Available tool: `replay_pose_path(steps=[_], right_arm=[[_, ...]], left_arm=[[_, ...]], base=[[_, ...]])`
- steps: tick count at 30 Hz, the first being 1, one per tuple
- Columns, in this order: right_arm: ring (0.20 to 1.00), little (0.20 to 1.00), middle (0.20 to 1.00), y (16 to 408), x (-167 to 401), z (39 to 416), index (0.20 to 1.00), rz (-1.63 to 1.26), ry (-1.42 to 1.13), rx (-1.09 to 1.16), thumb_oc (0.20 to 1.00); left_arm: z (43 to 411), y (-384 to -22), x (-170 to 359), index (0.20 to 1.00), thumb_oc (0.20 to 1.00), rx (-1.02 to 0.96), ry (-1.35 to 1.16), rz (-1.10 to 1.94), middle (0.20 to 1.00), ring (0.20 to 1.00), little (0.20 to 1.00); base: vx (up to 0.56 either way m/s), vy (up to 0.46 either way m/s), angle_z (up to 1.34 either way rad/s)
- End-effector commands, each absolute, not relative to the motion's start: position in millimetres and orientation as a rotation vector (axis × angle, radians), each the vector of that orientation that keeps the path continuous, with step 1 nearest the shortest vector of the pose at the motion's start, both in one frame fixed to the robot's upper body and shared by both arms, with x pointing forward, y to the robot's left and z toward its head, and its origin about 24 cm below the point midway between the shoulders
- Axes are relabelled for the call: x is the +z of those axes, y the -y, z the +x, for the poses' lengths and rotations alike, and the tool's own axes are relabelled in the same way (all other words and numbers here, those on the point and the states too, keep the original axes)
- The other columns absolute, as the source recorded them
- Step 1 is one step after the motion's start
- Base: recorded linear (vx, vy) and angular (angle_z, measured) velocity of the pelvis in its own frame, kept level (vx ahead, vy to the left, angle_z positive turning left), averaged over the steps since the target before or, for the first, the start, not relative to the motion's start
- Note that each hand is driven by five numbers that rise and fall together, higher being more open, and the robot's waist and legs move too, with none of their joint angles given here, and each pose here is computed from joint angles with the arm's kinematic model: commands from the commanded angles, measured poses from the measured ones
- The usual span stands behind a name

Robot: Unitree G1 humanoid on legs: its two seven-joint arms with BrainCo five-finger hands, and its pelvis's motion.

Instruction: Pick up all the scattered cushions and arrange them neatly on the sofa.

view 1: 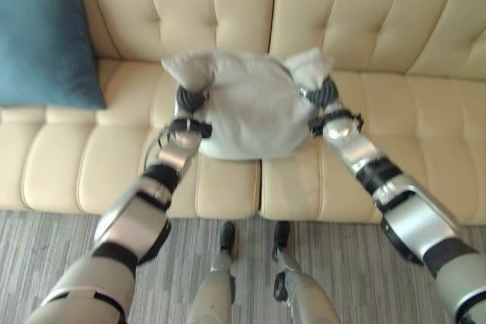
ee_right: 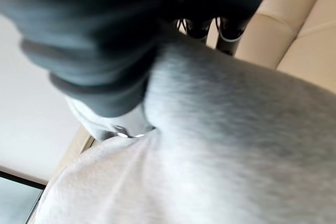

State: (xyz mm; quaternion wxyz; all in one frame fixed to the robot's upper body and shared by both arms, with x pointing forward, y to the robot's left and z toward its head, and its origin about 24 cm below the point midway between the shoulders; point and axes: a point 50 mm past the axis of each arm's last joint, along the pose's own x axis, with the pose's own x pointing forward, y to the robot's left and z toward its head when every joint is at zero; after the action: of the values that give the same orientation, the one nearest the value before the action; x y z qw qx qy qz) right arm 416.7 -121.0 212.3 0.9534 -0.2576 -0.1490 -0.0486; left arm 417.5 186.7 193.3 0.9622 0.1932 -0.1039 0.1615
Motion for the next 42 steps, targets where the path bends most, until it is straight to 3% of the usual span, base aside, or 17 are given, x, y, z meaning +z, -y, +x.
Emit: replay_pose_path(steps=[1, 6, 7, 8, 11, 14, 16, 18, 19, 23, 28, 34, 37, 42], right_arm=[[1.0, 1.0, 1.0, 130, 268, 419, 1.0, -0.605, 0.455, -0.161, 1.0], [1.0, 1.0, 1.0, 173, 262, 424, 1.0, -0.742, 0.339, -0.283, 1.0], [1.0, 1.0, 1.0, 204, 250, 421, 1.0, -0.621, 0.257, -0.371, 1.0], [1.0, 1.0, 1.0, 226, 240, 414, 1.0, -0.403, 0.241, -0.445, 1.0], [1.0, 1.0, 1.0, 241, 209, 398, 1.0, -0.183, 0.254, -0.491, 1.0], [1.0, 1.0, 1.0, 253, 166, 376, 1.0, -0.15, 0.218, -0.501, 1.0], [1.0, 1.0, 1.0, 265, 99, 334, 1.0, -0.119, 0.114, -0.508, 1.0], [1.0, 1.0, 1.0, 268, 80, 319, 1.0, -0.123, 0.067, -0.509, 1.0], [1.0, 1.0, 1.0, 273, 29, 277, 1.0, -0.141, -0.093, -0.485, 1.0], [1.0, 1.0, 1.0, 255, -27, 237, 1.0, -0.08, -0.311, -0.41, 1.0], [1.0, 1.0, 1.0, 236, -56, 217, 1.0, -0.061, -0.438, -0.32, 1.0], [1.0, 1.0, 1.0, 228, -60, 211, 1.0, -0.076, -0.449, -0.25, 1.0], [1.0, 1.0, 1.0, 218, -53, 224, 1.0, -0.07, -0.418, -0.24, 1.0], [1.0, 1.0, 1.0, 218, -63, 215, 1.0, -0.042, -0.466, -0.255, 1.0]], left_arm=[[422, -194, 241, 1.0, 1.0, 0.323, 0.31, 0.44, 1.0, 1.0, 1.0], [416, -236, 252, 1.0, 1.0, 0.396, 0.264, 0.4, 1.0, 1.0, 1.0], [412, -255, 237, 1.0, 1.0, 0.419, 0.221, 0.094, 1.0, 1.0, 1.0], [404, -271, 232, 1.0, 1.0, 0.409, 0.24, -0.003, 1.0, 1.0, 1.0], [386, -293, 201, 1.0, 1.0, 0.429, 0.231, -0.068, 1.0, 1.0, 1.0], [362, -304, 158, 1.0, 1.0, 0.453, 0.203, -0.1, 1.0, 1.0, 1.0], [318, -306, 86, 1.0, 1.0, 0.483, 0.075, -0.103, 1.0, 1.0, 1.0], [299, -307, 66, 1.0, 1.0, 0.504, 0.034, -0.099, 1.0, 1.0, 1.0], [251, -307, 17, 1.0, 1.0, 0.539, -0.111, -0.077, 1.0, 1.0, 1.0], [204, -285, -38, 1.0, 1.0, 0.52, -0.332, -0.097, 1.0, 1.0, 1.0], [173, -249, -72, 1.0, 1.0, 0.362, -0.507, -0.08, 1.0, 1.0, 1.0], [172, -239, -71, 1.0, 1.0, 0.216, -0.524, 0.056, 1.0, 1.0, 1.0], [184, -242, -64, 1.0, 1.0, 0.233, -0.497, 0.033, 1.0, 1.0, 1.0], [185, -248, -64, 1.0, 1.0, 0.227, -0.51, 0.057, 1.0, 1.0, 1.0]], base=[[0.0, 0.0, 0.0], [0.03, 0.021, -0.03], [0.11, 0.027, -0.06], [0.1, 0.029, -0.05], [0.14, 0.055, -0.05], [0.14, 0.046, -0.12], [0.18, 0.05, -0.01], [0.1, 0.043, -0.07], [0.08, 0.054, -0.16], [0.0, 0.052, -0.11], [-0.06, 0.062, -0.06], [-0.1, 0.079, -0.01], [-0.38, 0.056, -0.04], [-0.2, 0.027, -0.4]])
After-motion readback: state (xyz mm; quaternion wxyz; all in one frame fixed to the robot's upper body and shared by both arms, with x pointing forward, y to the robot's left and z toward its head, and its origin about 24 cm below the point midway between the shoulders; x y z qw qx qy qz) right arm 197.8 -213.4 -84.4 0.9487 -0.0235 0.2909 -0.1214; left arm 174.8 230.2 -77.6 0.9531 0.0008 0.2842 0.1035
